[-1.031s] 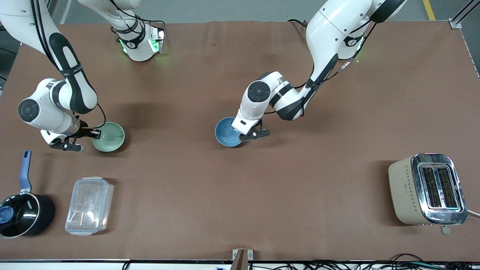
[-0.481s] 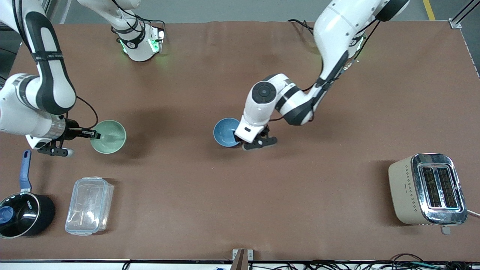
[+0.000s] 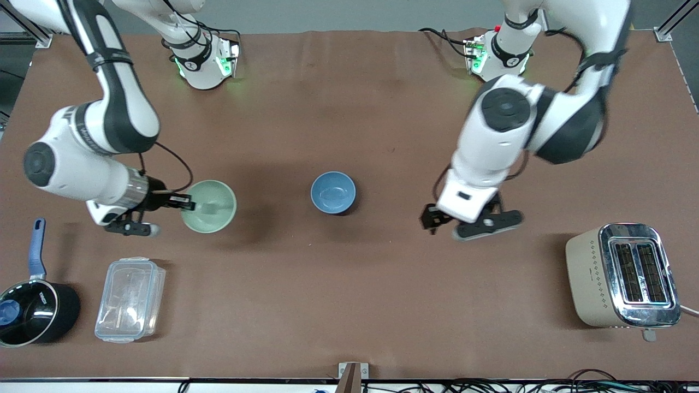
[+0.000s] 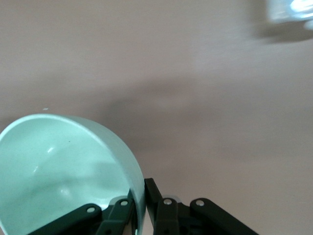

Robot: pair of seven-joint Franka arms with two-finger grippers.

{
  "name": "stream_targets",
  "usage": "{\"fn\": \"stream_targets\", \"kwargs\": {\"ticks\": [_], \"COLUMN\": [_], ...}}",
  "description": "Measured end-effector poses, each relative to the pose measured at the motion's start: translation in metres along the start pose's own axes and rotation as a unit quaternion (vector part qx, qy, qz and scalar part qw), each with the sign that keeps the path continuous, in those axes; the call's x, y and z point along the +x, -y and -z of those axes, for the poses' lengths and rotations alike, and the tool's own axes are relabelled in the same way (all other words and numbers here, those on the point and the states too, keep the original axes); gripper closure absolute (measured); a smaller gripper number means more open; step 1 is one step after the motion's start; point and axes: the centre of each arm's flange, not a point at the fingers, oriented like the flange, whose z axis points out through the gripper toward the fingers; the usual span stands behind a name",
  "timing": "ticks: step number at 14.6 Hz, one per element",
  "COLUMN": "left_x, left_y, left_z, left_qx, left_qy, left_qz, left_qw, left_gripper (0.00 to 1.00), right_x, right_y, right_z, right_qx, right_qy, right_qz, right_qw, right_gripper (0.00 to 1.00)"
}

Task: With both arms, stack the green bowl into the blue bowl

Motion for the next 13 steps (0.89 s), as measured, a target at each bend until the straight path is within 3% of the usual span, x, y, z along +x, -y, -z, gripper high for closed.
{"fn": "stream_targets", "kwargs": {"ticks": [3, 8, 13], "left_x": [0.018, 0.002, -0.015], "left_y": [0.062, 0.118, 0.178], "left_z": [0.048, 0.117, 0.149], "left_qx": [0.014, 0.038, 0.022], "left_qy": [0.019, 0.061, 0.101], "left_qz": [-0.055, -0.136, -0.155], "left_qw": [0.998, 0.988, 0.983], "left_gripper": [0.00, 0.00, 0.00], "right_x": [-0.010, -0.031, -0.079], "right_y": [0.064, 0.153, 0.217], "right_z": [-0.031, -0.077, -0.119], "right_qx": [0.017, 0.043, 0.035], "right_qy": [-0.011, -0.007, 0.000], "right_qz": [-0.033, -0.066, -0.038], "right_qw": [0.999, 0.997, 0.999], "right_gripper": [0.93, 0.93, 0.93]}}
